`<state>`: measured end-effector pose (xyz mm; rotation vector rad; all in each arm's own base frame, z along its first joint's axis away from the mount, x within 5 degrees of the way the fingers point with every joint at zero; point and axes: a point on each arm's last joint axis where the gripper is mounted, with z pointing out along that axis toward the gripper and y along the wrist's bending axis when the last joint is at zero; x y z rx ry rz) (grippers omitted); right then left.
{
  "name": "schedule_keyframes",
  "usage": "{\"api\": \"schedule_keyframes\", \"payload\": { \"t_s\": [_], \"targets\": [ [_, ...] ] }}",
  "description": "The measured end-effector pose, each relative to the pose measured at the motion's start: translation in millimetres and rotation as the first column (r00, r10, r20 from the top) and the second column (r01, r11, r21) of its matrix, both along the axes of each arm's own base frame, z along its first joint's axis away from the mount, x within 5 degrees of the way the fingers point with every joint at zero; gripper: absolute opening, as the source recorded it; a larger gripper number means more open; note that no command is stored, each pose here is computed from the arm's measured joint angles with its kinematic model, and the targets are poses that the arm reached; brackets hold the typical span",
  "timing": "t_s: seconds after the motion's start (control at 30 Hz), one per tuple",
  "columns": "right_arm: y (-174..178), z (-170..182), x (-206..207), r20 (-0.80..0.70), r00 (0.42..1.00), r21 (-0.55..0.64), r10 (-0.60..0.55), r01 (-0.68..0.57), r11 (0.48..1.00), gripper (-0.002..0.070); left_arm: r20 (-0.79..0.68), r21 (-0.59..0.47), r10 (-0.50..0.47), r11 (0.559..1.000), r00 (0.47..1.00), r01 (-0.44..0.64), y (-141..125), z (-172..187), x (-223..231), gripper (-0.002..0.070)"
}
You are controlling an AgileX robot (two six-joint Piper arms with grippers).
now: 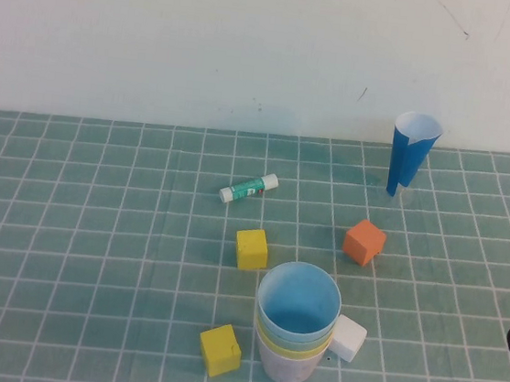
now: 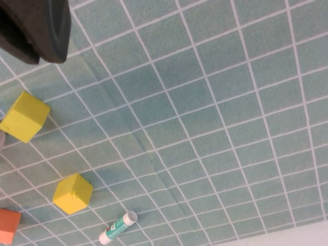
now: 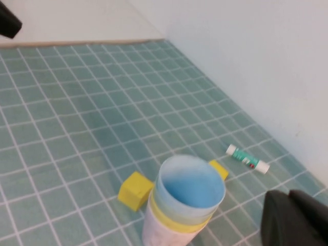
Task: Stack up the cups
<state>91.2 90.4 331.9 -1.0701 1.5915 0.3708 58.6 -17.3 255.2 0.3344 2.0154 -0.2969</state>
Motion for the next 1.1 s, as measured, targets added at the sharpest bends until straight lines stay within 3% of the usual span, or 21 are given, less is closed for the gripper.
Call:
{"api": "schedule_keyframes", "payload": {
  "t_s": [0.33, 0.53, 0.7, 0.9, 1.1],
  "targets": [
    [0.3, -21.9, -0.5, -0.062, 0.998, -0.033, 0.002, -0.004, 0.999, -0.0001, -0.001, -0.002, 0.001, 1.0, 1.0, -0.001, 0.0, 0.0, 0.0, -0.0002],
    [2.4, -22.0, -2.0, -0.108, 0.994, 0.026, 0.008, -0.005, 1.0, -0.0001, -0.002, -0.001, 0.001, 1.0, 1.0, -0.001, 0.0, -0.5, 0.0, -0.0002],
    [-2.5, -38.7, 5.1, -0.051, 0.996, -0.022, -0.066, 0.065, 0.998, -0.0001, -0.002, -0.001, 0.001, 1.0, 1.0, -0.001, 0.0, -0.5, 0.0, -0.0002],
    [-6.7, -76.7, 2.3, -0.117, 0.989, -0.088, -0.088, 0.078, 0.993, -0.0001, -0.002, -0.001, 0.001, 1.0, 1.0, -0.001, 0.0, -0.5, 0.0, -0.0002],
    [-25.3, -100.7, -10.4, -0.032, 0.984, -0.02, -0.175, 0.175, 0.984, -0.0001, -0.003, -0.002, 0.002, 1.0, 1.0, -0.002, 0.0, -0.5, 0.0, -0.0002]
  ]
}}
